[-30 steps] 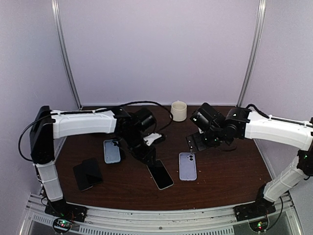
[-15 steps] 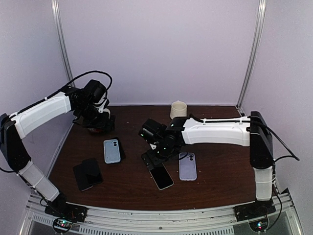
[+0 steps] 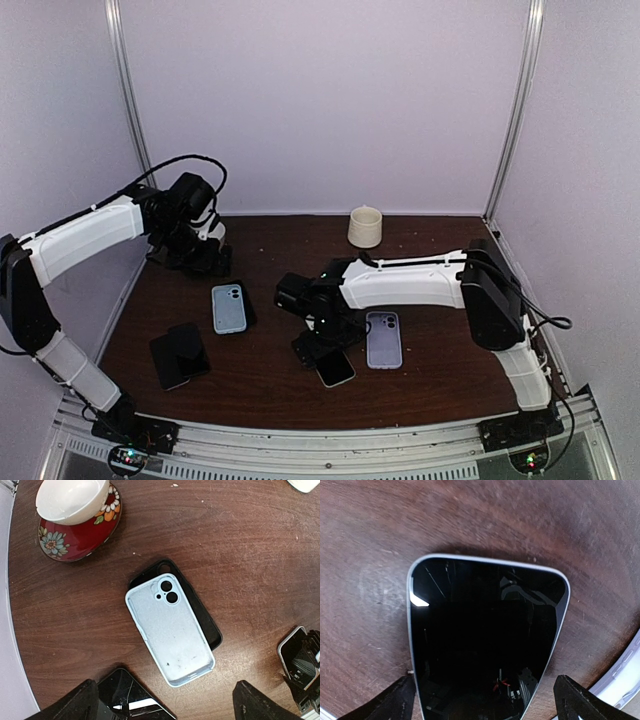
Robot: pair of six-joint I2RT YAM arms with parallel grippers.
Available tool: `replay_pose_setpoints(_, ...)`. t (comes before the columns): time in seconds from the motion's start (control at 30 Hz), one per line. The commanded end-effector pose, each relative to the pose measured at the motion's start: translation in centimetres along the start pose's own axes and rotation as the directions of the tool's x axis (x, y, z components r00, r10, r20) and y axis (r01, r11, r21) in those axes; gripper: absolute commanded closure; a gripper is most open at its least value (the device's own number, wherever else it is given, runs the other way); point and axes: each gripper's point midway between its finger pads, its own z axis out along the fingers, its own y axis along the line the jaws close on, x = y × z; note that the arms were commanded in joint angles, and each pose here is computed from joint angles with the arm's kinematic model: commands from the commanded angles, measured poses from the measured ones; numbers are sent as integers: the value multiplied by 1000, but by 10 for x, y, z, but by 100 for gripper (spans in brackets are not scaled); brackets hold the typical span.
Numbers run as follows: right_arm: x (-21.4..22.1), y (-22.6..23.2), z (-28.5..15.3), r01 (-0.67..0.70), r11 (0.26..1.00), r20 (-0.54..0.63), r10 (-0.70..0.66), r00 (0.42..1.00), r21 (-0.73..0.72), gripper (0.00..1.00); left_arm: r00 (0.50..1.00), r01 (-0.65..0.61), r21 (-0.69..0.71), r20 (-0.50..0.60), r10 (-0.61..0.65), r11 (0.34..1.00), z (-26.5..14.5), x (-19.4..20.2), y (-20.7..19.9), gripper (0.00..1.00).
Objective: Put the phone into the phone case
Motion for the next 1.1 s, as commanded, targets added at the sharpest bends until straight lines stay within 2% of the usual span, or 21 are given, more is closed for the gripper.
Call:
replay_pose_setpoints(0.0, 10, -3, 3, 6, 999, -57, -4, 998, 38, 0, 1000, 2, 30, 21, -3, 1000, 1, -6, -1, 2)
replay_pose_setpoints(0.43, 10, 12, 11, -1, 995, -115, -11, 993, -102, 7, 1000, 20, 38, 0, -20, 999, 7, -4, 2, 2)
replay_pose_setpoints(0.67, 11, 7, 16, -13, 994, -137, -1, 991, -106, 11, 1000, 27, 43, -4, -26, 999, 7, -4, 4, 2)
replay_pose_setpoints(0.87, 10, 5, 18, -15, 995, -136, 2, 991, -100, 24, 999, 31, 47, -8, -31, 998, 8, -4, 4, 2)
replay_pose_setpoints(1.07, -1, 0, 3, -11, 997, -78, 5, 997, -81, 38, 999, 33, 50, -14, -32, 998, 10, -3, 4, 3)
